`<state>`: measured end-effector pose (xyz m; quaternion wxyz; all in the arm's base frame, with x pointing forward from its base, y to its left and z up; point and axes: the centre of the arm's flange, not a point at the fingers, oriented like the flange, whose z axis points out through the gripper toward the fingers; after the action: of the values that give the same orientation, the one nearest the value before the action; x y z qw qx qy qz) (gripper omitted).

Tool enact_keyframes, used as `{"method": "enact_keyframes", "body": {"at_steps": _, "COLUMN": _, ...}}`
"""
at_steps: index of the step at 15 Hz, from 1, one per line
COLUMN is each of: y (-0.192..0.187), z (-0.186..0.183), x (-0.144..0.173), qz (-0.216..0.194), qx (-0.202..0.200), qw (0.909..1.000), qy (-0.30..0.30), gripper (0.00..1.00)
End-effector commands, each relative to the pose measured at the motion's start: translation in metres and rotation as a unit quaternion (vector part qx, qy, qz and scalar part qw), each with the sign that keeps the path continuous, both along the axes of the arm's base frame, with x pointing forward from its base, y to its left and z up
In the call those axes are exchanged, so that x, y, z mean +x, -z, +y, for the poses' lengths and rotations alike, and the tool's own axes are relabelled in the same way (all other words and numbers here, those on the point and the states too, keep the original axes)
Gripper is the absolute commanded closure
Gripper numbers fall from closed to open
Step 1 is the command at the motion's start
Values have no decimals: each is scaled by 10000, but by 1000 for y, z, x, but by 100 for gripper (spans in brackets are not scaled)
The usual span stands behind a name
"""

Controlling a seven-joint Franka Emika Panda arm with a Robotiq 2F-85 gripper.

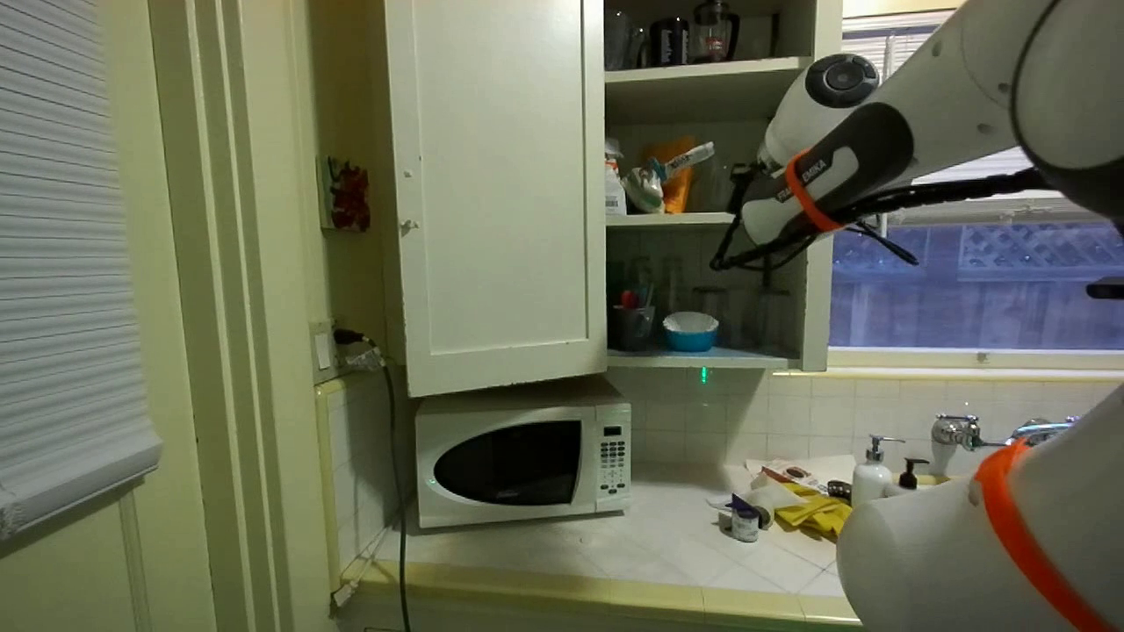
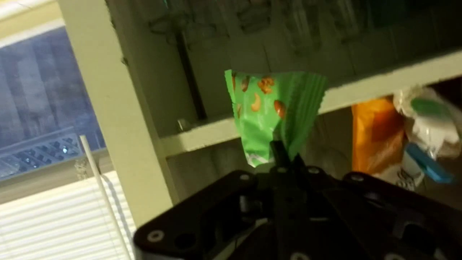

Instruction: Put the green object in the open cabinet

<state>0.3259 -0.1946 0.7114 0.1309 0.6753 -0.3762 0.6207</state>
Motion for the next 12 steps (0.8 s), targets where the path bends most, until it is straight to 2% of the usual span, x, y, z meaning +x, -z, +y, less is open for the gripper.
{"method": "enact_keyframes", "body": {"at_steps": 1, "y": -35, "z": -16, "x": 43, "qz": -902, "qx": -176, "qw": 9955, "qy": -245, "gripper": 100}}
{"method": "enact_keyframes", "body": {"at_steps": 3, "y": -49, "z": -15, "x": 58, "qz": -1270, "qx": -374, "qw": 9900, "qy": -487, "gripper": 100}}
{"method": "enact_keyframes", "body": {"at_steps": 4, "y": -53, "z": -19, "x": 68, "qz": -1329, "qx": -341, "qw": 9898, "qy": -377, "gripper": 100}}
{"method": "enact_keyframes", "body": {"at_steps": 5, "y": -41, "z": -8, "x": 40, "qz": -1041, "qx": -357, "qw": 9930, "qy": -431, "gripper": 100}}
{"method": "enact_keyframes", "body": {"at_steps": 8, "y": -41, "z": -12, "x": 46, "qz": -1038, "qx": -351, "qw": 9930, "qy": -440, "gripper": 100}}
{"method": "enact_keyframes", "body": {"at_steps": 10, "y": -39, "z": -10, "x": 55, "qz": -1285, "qx": -149, "qw": 9900, "qy": -563, "gripper": 100}}
{"method": "enact_keyframes", "body": {"at_steps": 12, "y": -38, "z": -15, "x": 66, "qz": -1312, "qx": 11, "qw": 9900, "qy": -519, "gripper": 100}}
